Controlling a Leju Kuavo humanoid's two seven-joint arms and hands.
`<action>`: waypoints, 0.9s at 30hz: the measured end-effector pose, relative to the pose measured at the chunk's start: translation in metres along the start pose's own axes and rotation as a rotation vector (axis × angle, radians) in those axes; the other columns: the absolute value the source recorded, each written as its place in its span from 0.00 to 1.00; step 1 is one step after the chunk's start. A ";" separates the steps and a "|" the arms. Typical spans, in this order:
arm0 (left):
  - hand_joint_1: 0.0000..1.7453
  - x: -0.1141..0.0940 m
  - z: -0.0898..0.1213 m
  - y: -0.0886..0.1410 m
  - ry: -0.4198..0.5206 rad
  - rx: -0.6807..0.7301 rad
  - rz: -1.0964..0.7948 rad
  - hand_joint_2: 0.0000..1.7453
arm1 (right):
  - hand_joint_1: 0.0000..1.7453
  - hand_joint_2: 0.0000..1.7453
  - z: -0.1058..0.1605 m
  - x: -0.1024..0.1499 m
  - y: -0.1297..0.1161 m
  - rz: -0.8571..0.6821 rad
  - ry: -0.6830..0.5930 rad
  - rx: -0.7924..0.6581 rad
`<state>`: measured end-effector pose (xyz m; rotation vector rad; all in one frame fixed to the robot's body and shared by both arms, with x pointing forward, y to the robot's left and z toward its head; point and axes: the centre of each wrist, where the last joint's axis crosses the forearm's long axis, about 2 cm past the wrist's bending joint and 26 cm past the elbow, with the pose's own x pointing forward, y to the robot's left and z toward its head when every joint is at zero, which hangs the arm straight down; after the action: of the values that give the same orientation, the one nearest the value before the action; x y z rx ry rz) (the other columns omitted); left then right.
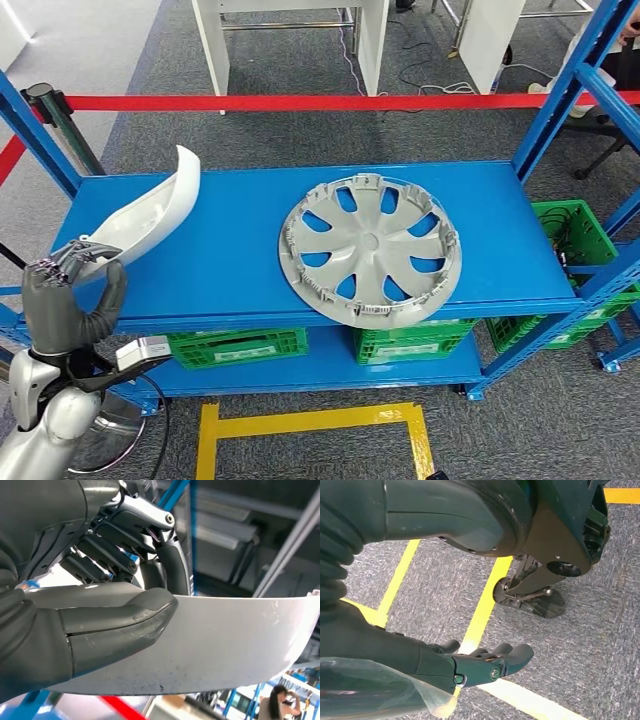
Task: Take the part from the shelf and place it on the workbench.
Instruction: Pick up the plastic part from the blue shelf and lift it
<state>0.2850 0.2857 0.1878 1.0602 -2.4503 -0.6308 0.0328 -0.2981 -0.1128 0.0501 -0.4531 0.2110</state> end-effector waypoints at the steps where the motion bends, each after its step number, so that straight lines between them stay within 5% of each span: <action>1: 1.00 0.000 0.000 0.000 0.009 0.000 0.012 1.00 | 0.00 1.00 0.000 0.000 0.000 -0.001 0.000 0.000; 15: 1.00 0.007 0.013 0.005 0.058 -0.021 0.073 1.00 | 0.00 1.00 -0.001 0.001 0.007 -0.025 0.007 0.003; 27: 1.00 0.049 0.083 0.025 0.135 -0.078 0.013 1.00 | 0.00 1.00 0.000 0.000 0.023 -0.098 0.009 -0.017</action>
<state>0.1959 0.2844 0.1419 1.0213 -2.2960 -0.6243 0.0284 -0.2756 -0.1130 0.0542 -0.4426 0.1105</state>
